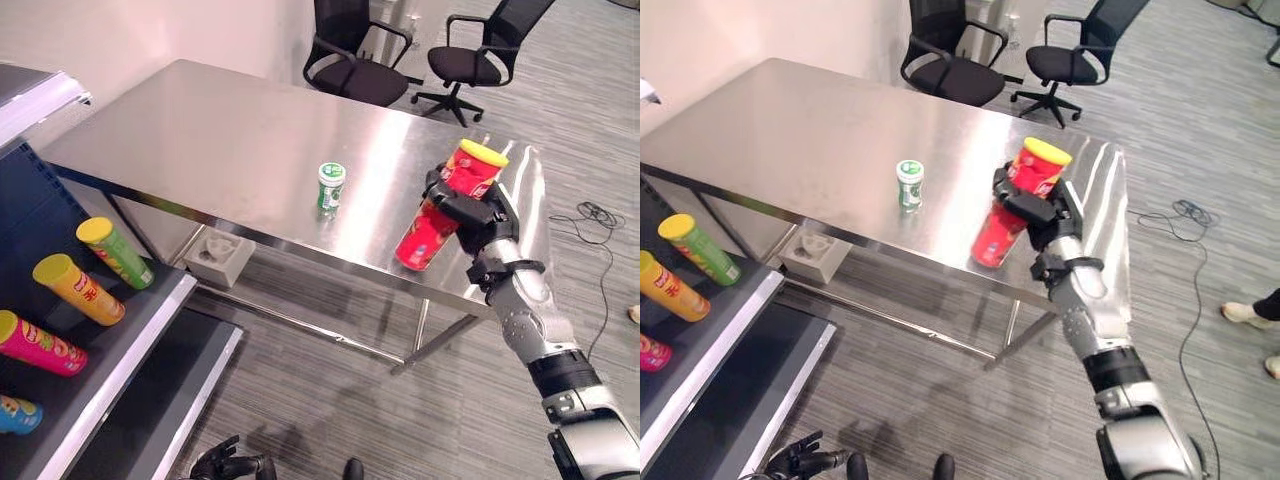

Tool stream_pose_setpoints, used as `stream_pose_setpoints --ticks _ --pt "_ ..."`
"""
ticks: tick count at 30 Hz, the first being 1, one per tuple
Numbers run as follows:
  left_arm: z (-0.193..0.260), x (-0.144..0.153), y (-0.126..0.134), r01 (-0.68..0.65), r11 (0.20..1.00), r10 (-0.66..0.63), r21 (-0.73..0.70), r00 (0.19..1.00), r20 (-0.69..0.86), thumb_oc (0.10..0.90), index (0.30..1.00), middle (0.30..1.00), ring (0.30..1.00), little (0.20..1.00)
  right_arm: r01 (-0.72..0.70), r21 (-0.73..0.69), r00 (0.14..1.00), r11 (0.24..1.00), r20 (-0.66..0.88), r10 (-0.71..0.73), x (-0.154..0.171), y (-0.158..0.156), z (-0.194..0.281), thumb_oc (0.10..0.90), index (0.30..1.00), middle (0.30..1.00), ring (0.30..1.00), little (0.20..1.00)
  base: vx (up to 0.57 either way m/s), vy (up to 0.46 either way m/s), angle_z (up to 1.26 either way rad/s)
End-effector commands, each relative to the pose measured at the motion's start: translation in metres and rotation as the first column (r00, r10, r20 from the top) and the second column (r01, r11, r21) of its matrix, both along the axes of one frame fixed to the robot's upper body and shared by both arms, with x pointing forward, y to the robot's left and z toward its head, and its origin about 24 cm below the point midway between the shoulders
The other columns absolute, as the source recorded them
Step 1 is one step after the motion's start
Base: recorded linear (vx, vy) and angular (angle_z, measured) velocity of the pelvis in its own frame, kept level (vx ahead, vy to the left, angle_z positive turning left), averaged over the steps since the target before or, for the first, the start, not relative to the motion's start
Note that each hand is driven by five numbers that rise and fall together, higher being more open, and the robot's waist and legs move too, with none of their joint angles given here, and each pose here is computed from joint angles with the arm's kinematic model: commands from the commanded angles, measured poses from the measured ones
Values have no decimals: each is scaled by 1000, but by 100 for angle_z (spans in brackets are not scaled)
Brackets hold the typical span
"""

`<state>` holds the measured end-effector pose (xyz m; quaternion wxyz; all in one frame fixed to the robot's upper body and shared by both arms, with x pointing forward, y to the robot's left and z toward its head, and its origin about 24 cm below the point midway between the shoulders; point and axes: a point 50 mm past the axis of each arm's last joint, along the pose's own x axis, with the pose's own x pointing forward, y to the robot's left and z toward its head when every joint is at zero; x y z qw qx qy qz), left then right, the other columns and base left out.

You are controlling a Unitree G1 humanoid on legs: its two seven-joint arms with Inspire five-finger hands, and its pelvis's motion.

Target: Put the goods on the table back onto the shelves and tidy them up.

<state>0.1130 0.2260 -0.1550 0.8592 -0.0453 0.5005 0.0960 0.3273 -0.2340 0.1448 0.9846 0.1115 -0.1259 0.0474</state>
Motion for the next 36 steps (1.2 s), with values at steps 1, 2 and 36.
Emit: stream_pose_setpoints --ticks 1,2,36 --pt "5 24 -8 115 992 -117 44 992 48 800 900 900 900 900 51 -48 910 998 413 -27 -13 -11 85 400 300 300 300 300 -15 4 11" --pt "6 27 -11 139 989 -142 46 988 58 800 900 900 900 900 53 -73 898 996 440 -15 -22 -12 88 400 300 300 300 300 -16 1 6" --pt "31 81 -16 200 961 -238 190 948 209 800 900 900 900 900 -568 -314 607 761 464 645 -106 161 58 400 300 300 300 300 -96 -38 44"
